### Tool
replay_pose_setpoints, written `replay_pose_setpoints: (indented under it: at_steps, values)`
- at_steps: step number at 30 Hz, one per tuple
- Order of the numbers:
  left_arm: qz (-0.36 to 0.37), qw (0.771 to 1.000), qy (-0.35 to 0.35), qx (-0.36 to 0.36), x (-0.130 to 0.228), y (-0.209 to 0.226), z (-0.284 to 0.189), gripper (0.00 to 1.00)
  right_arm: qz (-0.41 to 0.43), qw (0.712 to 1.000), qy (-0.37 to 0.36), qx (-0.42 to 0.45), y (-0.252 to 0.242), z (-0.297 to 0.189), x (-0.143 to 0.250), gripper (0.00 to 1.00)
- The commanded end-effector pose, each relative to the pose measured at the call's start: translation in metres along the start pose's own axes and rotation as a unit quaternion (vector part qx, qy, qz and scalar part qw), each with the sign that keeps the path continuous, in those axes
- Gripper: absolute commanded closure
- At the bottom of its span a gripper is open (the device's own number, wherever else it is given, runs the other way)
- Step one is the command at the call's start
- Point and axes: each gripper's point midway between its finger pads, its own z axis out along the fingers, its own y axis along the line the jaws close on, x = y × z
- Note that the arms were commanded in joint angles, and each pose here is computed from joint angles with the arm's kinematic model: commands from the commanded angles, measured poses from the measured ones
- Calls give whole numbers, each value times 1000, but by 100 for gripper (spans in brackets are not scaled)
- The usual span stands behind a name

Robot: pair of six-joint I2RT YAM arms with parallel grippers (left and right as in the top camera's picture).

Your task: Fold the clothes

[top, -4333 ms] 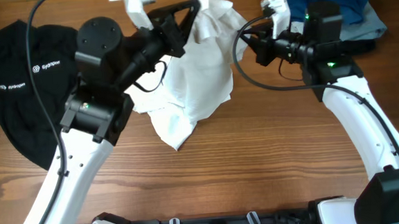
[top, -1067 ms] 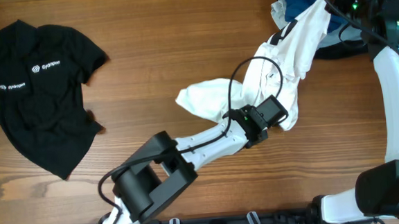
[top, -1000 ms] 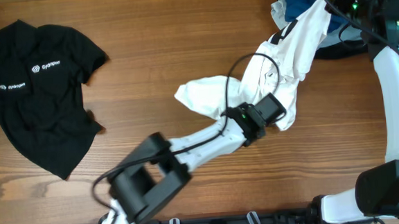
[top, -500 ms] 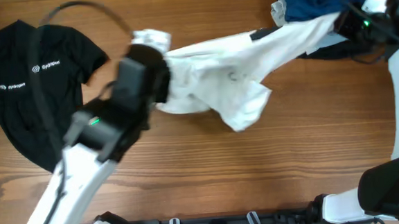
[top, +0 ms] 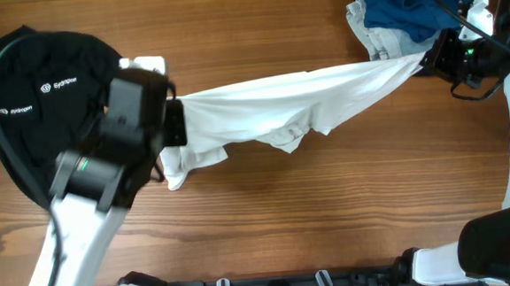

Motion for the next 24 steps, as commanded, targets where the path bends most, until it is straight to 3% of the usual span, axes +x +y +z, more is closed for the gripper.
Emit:
replay_pose_setpoints:
  at_steps: [1, 7, 12, 15, 16, 18, 20, 24]
  values:
    - [4, 997, 67, -39, 9, 7, 55, 96, -8, 999, -16, 29, -13, 1, -11, 96]
    - [73, 986, 142, -52, 33, -9, 158, 96, -8, 999, 19, 29, -18, 40, -11, 96]
    - [143, 983, 108, -46, 22, -21, 221, 93, -23, 998, 55, 24, -10, 85, -4, 96]
    - [134, 986, 67, -70, 2, -13, 229, 38, -36, 997, 69, 20, -2, 105, 0, 96]
    - [128, 988, 52, -75, -10, -10, 225, 23, -39, 996, 73, 19, 0, 111, 1, 96]
    - [116, 989, 44, -75, -27, -8, 204, 12, -40, 997, 71, 18, 0, 114, 0, 96]
    - [104, 992, 47, -58, -35, -12, 180, 10, -41, 997, 63, 17, 0, 114, -4, 96]
    - [128, 986, 72, 82, -25, -56, 125, 12, -38, 998, 52, 17, -4, 113, -10, 95]
